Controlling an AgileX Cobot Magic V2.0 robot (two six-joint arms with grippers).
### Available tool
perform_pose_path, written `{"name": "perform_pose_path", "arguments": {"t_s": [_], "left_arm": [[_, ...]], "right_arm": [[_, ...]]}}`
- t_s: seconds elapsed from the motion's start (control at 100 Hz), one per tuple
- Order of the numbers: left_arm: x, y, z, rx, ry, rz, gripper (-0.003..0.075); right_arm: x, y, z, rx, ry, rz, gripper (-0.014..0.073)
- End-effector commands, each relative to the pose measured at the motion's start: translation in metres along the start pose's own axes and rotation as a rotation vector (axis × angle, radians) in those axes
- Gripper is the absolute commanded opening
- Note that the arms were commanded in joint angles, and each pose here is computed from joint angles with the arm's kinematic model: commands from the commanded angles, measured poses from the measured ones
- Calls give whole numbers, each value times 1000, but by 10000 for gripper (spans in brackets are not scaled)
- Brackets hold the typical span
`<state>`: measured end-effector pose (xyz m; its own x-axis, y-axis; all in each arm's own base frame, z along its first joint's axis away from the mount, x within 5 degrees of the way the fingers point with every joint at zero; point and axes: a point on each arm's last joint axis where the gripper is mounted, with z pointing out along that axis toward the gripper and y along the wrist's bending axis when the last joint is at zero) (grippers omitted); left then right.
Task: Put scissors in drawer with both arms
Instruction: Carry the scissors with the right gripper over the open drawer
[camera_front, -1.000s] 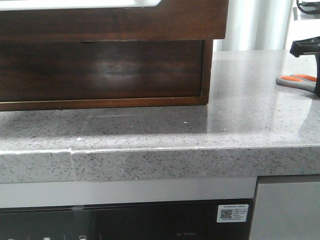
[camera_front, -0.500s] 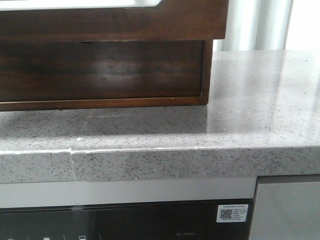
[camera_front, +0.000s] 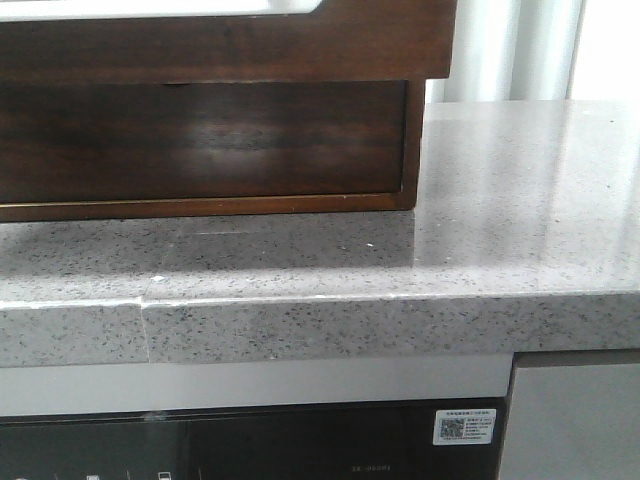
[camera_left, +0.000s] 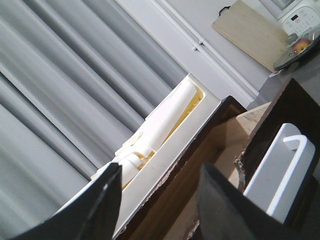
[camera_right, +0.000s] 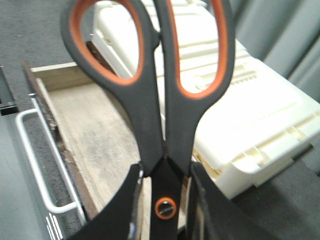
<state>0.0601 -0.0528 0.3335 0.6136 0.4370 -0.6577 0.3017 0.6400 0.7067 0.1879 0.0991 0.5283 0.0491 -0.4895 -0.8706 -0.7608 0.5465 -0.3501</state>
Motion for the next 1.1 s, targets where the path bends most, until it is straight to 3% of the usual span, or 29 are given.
{"name": "perform_pose_path", "arguments": {"t_s": [0.0, 0.17, 0.45, 0.92, 0.99, 1.09], "left_arm": [[-12, 8, 1, -27, -77, -31, 295], [-12, 8, 1, -27, -77, -32, 295], [-8, 7, 2, -18, -43, -32, 295], [-6, 6, 2, -11, -17, -32, 295], [-6, 6, 2, -11, -17, -32, 295], [-6, 6, 2, -11, -17, -32, 295]], "right_arm": [[-17, 3, 3, 10, -111, -56, -124], [-12, 6, 44, -89, -70, -54, -124], [8, -4, 102, -135, 4, -58, -124], [15, 6, 142, -198, 20, -114, -121], [16, 6, 144, -198, 25, -116, -69], [17, 5, 147, -188, 21, -113, 118]]}}
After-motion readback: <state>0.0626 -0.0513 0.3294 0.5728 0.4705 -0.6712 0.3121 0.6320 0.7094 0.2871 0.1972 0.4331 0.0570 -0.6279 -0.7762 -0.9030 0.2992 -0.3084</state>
